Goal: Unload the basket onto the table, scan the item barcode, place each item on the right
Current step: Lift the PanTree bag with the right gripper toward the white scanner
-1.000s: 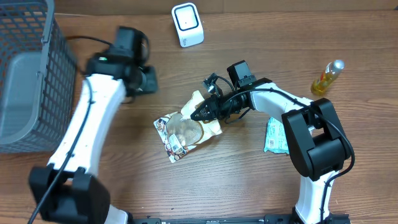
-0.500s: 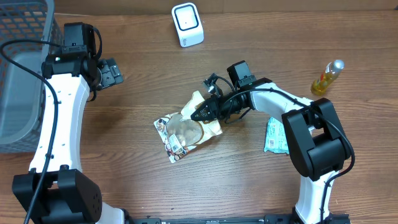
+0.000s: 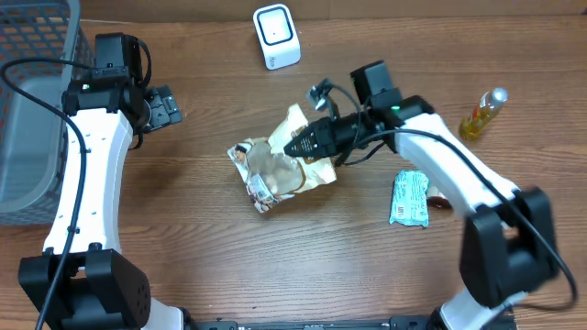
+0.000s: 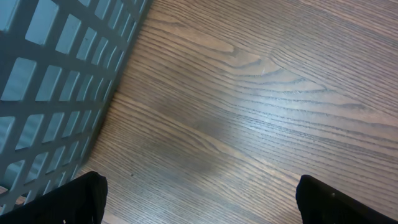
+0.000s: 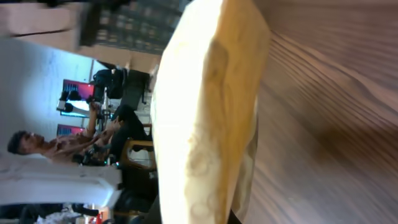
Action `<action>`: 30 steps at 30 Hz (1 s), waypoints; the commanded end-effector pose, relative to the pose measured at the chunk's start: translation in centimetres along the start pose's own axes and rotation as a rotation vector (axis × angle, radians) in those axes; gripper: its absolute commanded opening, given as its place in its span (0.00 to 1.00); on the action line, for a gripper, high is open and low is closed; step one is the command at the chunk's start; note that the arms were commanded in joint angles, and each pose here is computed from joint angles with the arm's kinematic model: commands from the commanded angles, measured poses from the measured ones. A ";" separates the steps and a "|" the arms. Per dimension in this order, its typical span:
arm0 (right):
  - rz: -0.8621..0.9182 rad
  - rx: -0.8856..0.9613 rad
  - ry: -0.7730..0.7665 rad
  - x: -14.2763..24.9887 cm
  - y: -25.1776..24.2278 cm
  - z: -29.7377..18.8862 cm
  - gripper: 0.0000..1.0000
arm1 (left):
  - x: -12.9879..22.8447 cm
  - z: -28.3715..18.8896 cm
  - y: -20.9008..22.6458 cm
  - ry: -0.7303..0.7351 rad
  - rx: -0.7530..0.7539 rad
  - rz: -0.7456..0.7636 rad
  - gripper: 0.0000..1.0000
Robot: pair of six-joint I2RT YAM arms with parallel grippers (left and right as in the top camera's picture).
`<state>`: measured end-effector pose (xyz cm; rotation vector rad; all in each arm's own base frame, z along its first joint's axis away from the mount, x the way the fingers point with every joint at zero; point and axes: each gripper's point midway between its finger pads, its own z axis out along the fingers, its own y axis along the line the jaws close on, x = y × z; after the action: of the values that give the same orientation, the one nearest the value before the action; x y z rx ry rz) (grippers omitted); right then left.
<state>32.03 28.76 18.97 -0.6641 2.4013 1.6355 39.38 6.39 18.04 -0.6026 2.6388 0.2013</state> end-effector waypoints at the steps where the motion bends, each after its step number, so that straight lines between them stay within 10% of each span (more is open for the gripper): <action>1: -0.073 -0.053 -0.024 -0.4 3.8 -1.6 0.04 | 0.0 0.2 0.1 0.003 -0.014 0.008 1.00; 30: -0.117 -0.200 -0.014 0.0 7.4 -2.4 0.04 | 0.0 0.2 0.1 0.003 -0.014 0.008 0.99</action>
<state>29.31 28.87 24.15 -0.7569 2.2391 1.8327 39.38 6.39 18.04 -0.6031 2.6386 0.2012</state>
